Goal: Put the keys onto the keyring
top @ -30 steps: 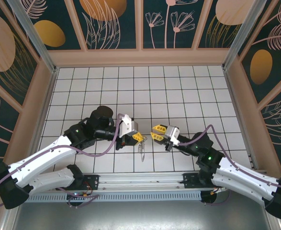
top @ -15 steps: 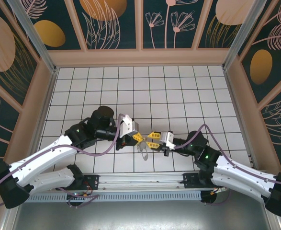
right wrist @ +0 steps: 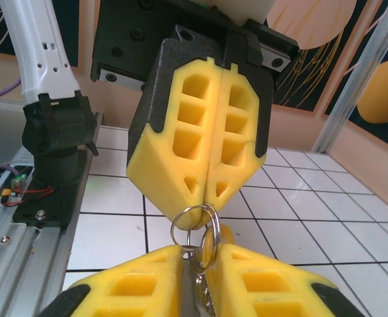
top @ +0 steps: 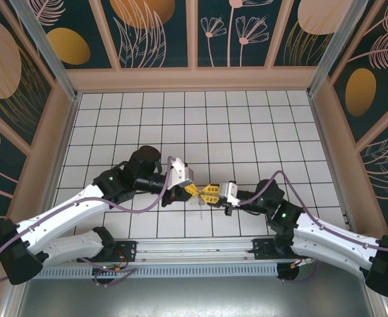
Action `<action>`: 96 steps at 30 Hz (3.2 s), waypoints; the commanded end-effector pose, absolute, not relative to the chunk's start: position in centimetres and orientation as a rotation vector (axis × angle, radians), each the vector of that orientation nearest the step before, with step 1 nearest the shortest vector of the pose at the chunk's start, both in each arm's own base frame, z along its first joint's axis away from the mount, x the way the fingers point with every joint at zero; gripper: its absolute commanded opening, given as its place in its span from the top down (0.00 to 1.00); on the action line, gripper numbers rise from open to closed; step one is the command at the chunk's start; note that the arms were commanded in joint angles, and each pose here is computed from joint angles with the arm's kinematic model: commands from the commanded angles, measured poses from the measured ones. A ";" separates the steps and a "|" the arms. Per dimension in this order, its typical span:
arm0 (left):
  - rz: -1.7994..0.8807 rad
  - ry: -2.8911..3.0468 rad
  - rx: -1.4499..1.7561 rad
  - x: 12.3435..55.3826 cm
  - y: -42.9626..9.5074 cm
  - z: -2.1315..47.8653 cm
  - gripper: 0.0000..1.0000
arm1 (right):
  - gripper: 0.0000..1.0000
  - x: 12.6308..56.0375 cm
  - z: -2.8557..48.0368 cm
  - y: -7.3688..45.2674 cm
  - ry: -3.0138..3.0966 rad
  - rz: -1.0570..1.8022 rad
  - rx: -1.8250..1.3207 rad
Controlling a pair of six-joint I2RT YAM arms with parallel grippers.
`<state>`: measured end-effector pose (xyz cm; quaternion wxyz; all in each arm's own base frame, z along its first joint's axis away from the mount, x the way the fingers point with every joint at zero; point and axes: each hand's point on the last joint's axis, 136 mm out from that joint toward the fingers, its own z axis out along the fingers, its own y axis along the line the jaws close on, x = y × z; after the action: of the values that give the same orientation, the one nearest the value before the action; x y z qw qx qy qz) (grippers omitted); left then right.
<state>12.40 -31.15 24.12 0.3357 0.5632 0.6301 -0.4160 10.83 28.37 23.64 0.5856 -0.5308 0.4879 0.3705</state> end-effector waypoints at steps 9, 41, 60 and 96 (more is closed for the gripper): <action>-1.165 1.505 1.391 12.2 -32.0 26.1 0.97 | 1.00 10.8 28.1 27.6 1.000 0.865 -1.107; -1.281 1.307 1.271 11.5 -32.2 29.4 0.87 | 1.00 10.3 29.3 26.3 0.924 1.026 -0.956; -1.309 1.283 1.301 11.1 -32.6 29.6 0.93 | 1.00 10.8 29.2 26.5 0.943 1.029 -0.940; -1.285 1.317 1.322 11.9 -33.4 29.0 0.88 | 1.00 11.5 27.7 28.3 1.024 0.978 -1.025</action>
<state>13.12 -32.65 27.66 0.4260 0.5094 0.5592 -0.4963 12.01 27.43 26.87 0.6455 -0.4339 0.4600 0.4283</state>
